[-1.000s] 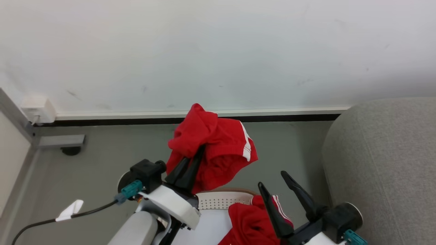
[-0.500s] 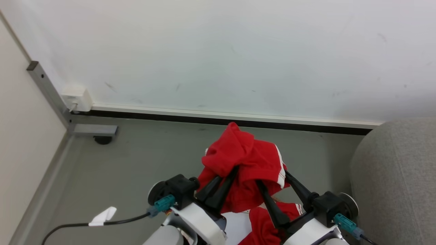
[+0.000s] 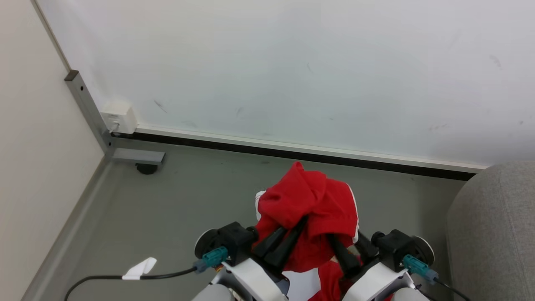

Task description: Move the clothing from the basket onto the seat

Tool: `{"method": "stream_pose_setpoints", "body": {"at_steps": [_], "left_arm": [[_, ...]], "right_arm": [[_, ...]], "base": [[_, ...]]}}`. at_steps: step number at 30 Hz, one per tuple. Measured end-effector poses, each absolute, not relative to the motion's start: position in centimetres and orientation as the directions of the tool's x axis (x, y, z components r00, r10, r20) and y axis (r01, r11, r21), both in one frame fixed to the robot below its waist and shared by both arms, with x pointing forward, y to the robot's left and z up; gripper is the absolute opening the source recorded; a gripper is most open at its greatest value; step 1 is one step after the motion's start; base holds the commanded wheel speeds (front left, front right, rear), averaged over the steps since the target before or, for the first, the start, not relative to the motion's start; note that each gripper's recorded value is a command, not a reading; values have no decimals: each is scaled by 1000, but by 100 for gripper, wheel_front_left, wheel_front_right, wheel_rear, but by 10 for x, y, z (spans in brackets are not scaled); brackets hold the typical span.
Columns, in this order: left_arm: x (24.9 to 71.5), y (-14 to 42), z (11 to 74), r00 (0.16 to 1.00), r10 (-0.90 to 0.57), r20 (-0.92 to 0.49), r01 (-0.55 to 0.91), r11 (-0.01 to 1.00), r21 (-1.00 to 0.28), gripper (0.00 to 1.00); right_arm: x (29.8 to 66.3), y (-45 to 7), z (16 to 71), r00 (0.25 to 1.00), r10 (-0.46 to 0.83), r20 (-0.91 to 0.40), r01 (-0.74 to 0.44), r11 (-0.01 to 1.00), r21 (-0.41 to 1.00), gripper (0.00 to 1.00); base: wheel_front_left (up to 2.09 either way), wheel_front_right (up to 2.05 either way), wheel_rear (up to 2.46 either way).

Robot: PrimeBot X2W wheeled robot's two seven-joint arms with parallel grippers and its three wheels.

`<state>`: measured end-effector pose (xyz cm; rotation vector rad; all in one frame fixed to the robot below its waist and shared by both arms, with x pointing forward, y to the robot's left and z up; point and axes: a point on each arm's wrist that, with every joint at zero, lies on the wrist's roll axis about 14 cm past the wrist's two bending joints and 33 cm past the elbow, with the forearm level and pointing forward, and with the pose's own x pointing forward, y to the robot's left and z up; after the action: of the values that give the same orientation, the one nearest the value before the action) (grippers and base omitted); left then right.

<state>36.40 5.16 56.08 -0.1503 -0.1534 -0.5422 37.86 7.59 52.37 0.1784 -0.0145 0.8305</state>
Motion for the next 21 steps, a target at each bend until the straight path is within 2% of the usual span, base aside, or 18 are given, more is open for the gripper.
{"method": "stream_pose_setpoints", "body": {"at_steps": [3, 20, 21], "left_arm": [[366, 54, 561, 849, -495, 185, 518, 849, -104, 0], [371, 44, 558, 836, -519, 181, 542, 833, -116, 1], [372, 43, 558, 834, -521, 181, 544, 831, -115, 19]], "right_arm": [[379, 76, 524, 680, 728, 86, -729, 658, 190, 0], [386, 55, 540, 724, 676, 140, -689, 695, 206, 0], [386, 53, 539, 727, 672, 140, -685, 698, 207, 0]], "base": [[0, 0, 0], [0, 0, 0], [0, 0, 0]]}}
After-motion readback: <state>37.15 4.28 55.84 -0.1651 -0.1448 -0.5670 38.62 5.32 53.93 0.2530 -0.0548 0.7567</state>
